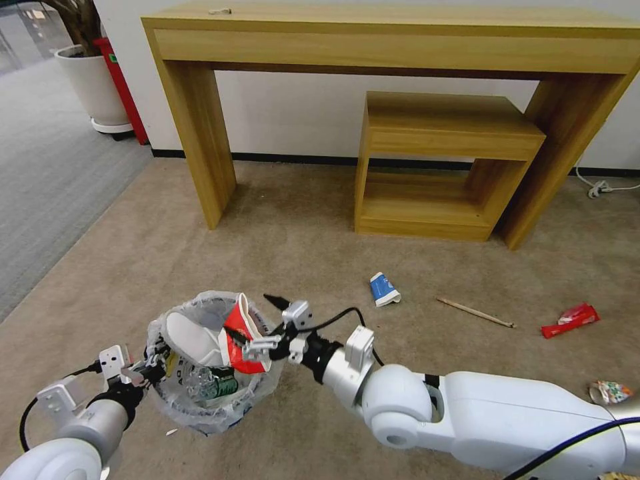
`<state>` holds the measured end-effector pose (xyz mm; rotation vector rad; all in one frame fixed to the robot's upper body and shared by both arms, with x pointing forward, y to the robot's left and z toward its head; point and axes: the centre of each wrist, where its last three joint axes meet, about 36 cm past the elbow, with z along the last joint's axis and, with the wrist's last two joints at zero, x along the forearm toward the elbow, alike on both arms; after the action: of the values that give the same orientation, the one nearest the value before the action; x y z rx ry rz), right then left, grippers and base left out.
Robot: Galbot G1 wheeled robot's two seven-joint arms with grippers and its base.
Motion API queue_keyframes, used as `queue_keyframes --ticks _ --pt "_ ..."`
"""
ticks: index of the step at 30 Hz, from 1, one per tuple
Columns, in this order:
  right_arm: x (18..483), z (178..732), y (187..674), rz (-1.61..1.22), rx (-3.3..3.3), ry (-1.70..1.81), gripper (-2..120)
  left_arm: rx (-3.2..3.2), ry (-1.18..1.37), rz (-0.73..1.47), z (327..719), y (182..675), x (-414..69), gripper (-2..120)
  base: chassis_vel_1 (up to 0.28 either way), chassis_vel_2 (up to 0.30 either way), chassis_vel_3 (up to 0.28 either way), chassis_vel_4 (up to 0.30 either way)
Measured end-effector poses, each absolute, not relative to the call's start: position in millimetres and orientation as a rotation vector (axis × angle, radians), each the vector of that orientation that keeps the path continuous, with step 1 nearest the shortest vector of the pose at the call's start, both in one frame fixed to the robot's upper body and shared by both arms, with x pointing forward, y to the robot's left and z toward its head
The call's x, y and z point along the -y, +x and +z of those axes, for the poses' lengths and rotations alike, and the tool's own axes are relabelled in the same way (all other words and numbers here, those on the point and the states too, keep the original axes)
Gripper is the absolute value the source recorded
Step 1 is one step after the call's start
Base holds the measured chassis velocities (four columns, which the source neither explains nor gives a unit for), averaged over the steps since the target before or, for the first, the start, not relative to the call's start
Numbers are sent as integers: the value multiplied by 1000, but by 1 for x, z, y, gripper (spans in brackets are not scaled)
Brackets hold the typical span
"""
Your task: Pick up the trash bin and place the garbage on the floor into it.
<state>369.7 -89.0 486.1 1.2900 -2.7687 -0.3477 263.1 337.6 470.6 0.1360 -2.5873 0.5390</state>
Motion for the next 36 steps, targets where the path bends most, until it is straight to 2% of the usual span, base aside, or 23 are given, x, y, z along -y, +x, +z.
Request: queue_keyframes --ticks 7,9,17,36 --pt "114 502 401 -447 2902 1081 100 2593 127 529 474 262 -336 1 0 0 0 0" --pt "140 510 419 -477 2989 938 100 2596 123 525 474 262 -336 1 0 0 0 0" --pt "189 508 441 -471 3099 677 100 2601 114 519 475 262 -334 1 0 0 0 0" --pt "292 464 441 -227 3156 75 100 2618 82 497 482 256 -330 1 0 0 0 0"
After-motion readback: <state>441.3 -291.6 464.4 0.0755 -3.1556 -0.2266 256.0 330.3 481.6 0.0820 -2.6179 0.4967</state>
